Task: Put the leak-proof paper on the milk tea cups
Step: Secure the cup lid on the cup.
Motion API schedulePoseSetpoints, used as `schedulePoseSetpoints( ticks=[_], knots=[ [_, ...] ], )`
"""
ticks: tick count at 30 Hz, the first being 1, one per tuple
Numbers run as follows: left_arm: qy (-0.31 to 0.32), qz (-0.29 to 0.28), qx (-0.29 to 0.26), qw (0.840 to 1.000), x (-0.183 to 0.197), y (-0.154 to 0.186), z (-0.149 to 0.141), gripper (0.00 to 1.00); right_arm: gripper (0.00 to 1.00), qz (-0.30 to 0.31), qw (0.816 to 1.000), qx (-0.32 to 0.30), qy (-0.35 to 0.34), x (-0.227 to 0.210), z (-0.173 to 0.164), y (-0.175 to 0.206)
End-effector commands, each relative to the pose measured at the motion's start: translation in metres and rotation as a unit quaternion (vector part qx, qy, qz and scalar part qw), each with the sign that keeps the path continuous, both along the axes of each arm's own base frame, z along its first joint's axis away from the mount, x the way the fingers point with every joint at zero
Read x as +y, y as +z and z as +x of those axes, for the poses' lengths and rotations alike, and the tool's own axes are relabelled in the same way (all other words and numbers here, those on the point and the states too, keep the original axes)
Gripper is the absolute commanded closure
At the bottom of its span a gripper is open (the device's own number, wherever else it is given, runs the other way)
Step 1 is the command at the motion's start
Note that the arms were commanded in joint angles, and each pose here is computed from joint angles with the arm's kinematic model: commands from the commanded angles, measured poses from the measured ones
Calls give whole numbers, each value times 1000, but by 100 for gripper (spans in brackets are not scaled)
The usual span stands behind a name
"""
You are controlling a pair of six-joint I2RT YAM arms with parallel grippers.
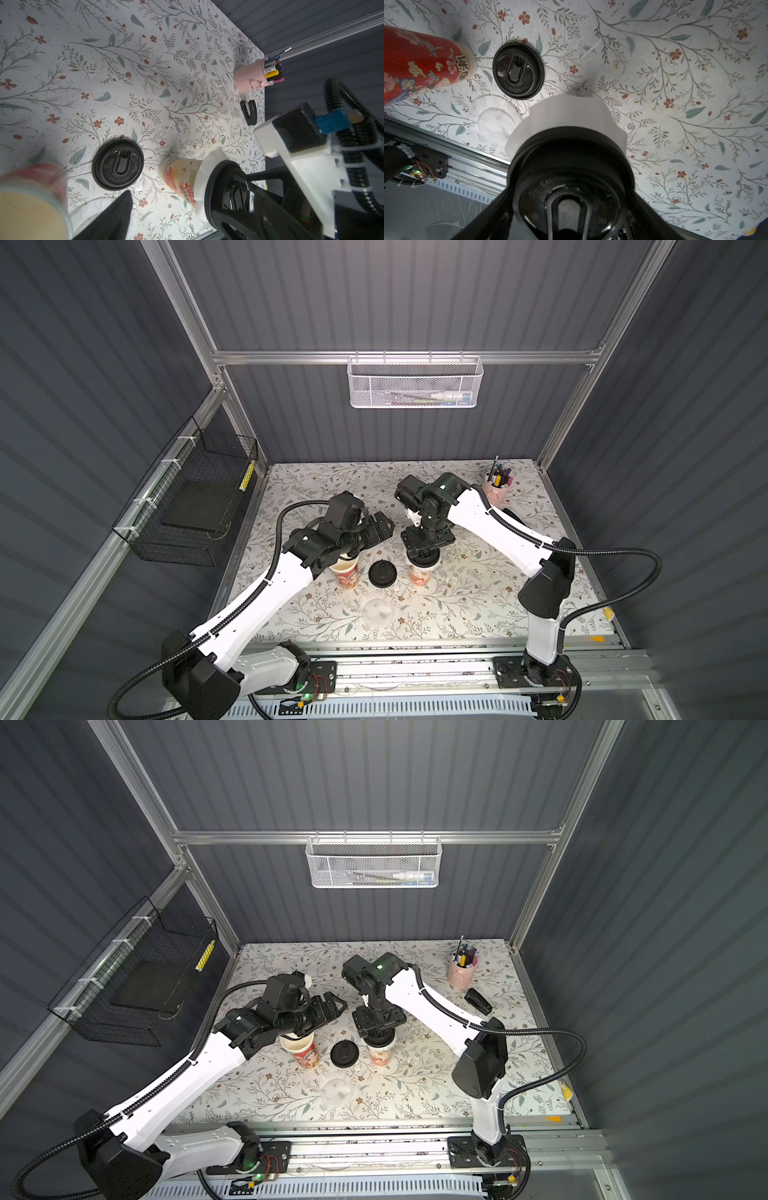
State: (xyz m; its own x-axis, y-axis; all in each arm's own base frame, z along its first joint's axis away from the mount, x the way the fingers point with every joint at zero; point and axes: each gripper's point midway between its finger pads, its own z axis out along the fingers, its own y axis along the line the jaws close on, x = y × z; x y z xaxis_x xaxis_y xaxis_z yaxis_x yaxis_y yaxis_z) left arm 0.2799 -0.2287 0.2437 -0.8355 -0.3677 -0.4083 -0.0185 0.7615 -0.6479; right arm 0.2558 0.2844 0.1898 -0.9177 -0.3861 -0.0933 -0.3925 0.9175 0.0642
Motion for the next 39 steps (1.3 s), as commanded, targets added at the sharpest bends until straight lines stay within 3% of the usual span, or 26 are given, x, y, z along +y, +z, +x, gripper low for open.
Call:
schedulePoseSetpoints(
  ticks=[1, 18, 39],
  knots=[
    [-3, 2, 12, 1000, 1, -5, -3, 9, 18, -28, 999, 19, 1, -5, -4, -18],
    [-62, -43, 50, 996, -24, -21, -14, 9, 19, -50, 998, 40, 27, -22, -20, -59],
    [-149, -90, 89, 981, -53, -40, -31, 9, 18, -12, 977, 48, 206, -30, -51, -84]
  ],
)
